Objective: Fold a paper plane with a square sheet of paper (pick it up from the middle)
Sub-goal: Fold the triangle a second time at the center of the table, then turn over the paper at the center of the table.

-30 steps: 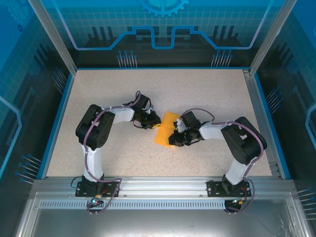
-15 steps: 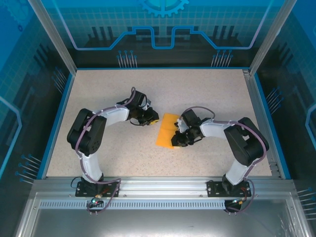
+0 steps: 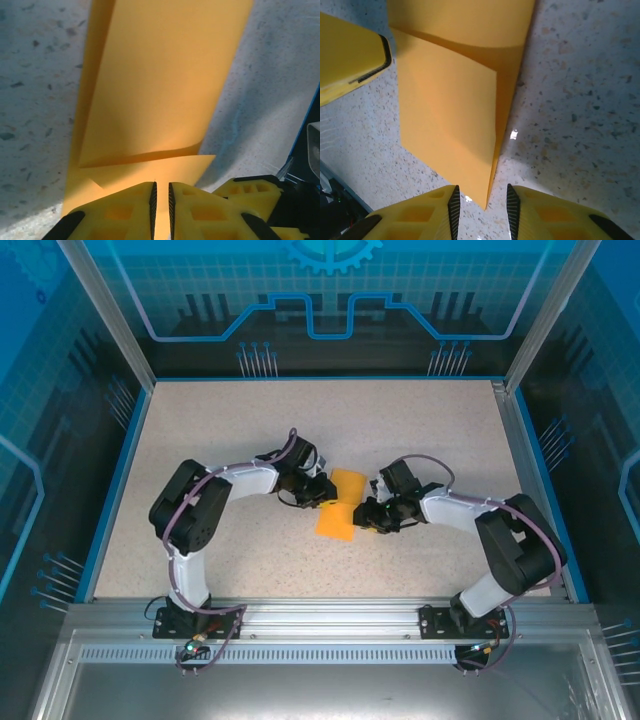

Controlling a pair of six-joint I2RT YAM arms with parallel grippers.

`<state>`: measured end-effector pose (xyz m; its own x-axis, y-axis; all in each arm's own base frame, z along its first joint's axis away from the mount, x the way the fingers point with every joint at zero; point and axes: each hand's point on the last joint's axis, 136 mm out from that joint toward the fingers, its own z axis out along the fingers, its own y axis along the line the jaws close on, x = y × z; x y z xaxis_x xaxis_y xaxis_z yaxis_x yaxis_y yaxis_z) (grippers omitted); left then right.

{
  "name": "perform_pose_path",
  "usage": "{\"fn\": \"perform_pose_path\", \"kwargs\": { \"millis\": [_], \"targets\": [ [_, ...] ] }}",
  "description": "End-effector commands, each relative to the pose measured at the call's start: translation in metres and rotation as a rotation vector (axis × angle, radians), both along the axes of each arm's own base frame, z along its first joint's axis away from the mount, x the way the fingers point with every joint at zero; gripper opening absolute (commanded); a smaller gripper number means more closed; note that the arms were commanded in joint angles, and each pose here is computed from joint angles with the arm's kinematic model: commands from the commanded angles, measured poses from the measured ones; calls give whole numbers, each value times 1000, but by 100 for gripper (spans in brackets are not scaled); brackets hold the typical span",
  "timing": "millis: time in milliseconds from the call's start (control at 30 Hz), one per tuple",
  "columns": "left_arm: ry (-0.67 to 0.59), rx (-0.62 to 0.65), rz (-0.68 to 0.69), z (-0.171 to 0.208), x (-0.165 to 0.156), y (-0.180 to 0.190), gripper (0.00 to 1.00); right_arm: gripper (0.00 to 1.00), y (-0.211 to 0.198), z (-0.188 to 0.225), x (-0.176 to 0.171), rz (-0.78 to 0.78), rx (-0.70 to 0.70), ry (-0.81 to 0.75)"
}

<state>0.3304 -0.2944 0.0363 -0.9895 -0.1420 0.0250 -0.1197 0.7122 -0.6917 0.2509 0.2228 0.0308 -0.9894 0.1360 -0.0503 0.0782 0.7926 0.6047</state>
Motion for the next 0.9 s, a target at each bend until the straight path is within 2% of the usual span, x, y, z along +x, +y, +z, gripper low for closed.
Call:
{"fn": "perform_pose_path", "kwargs": {
  "millis": [0, 867],
  "targets": [
    [-17, -19, -21, 3, 8, -7, 17, 33, -3, -5, 10, -71, 6, 10],
    [43, 64, -32, -29, 0, 2, 16, 28, 9, -8, 29, -93, 72, 5]
  ]
}}
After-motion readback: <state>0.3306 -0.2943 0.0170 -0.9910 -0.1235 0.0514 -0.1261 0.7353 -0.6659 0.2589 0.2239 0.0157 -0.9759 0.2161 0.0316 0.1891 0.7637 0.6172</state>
